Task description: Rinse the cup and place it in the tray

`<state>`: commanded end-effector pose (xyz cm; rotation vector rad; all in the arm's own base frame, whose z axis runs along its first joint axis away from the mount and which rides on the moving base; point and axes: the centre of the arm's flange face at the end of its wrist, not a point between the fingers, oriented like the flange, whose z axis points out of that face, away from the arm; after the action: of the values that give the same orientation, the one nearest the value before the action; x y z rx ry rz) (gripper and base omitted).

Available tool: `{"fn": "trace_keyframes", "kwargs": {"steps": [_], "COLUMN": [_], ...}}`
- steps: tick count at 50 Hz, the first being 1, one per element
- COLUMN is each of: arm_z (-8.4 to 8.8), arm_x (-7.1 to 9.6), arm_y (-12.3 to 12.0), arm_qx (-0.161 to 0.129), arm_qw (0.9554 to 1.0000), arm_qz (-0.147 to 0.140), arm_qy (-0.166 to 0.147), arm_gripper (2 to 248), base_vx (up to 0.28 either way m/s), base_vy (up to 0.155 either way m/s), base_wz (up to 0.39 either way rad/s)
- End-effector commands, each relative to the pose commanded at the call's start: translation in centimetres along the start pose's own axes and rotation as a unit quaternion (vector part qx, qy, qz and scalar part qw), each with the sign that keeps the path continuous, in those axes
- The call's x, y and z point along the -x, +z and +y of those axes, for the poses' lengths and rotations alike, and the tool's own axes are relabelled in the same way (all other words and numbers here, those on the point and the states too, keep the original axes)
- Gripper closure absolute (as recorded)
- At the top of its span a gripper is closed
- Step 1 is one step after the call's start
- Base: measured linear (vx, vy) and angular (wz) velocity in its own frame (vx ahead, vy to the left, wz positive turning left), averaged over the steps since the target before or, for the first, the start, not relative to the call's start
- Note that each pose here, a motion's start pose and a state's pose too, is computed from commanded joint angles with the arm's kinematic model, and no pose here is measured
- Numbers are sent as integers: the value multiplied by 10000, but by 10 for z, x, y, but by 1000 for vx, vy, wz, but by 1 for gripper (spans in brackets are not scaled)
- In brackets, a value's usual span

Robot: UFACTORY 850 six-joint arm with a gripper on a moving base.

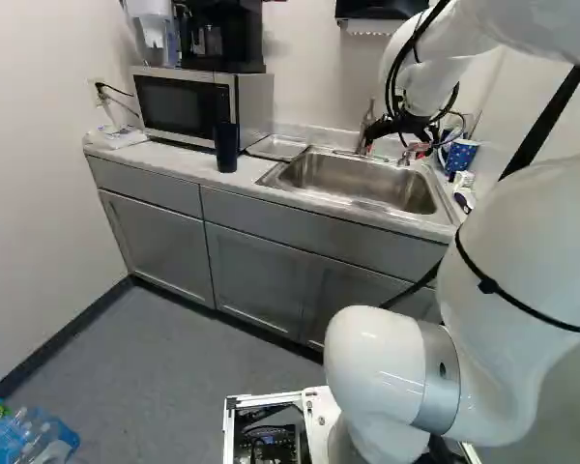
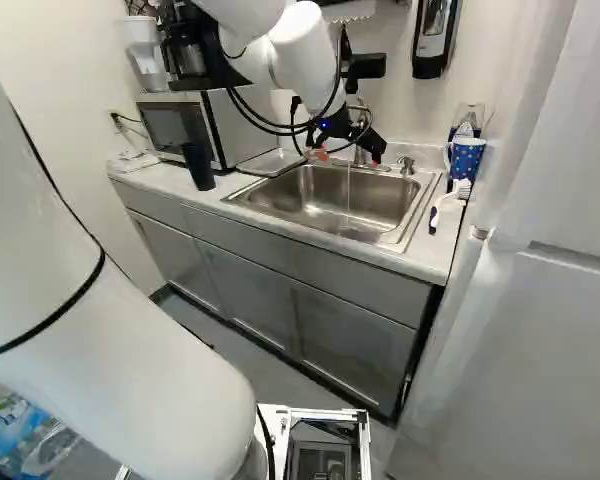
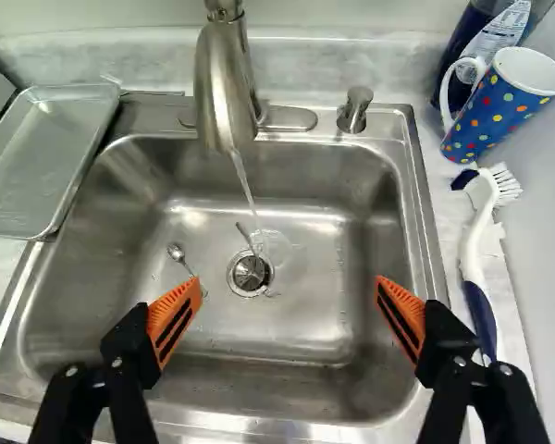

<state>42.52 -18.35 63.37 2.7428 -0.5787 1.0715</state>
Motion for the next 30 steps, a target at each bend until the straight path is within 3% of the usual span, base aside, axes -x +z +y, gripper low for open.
{"fn": "trace_keyframes", "kwargs": {"steps": [14,30], "arm_z": [-3,-12], "arm_x": [-7,-35], "arm_y": [5,24], "arm_qx": [-19,-85], "arm_qw": [10000,9991], "arm_qz": [27,397], "arm_qy": [-21,-85], "arm_gripper": [3,3], "base_vx": [0,0], "base_vy": [0,0], "base_wz": [0,0]}}
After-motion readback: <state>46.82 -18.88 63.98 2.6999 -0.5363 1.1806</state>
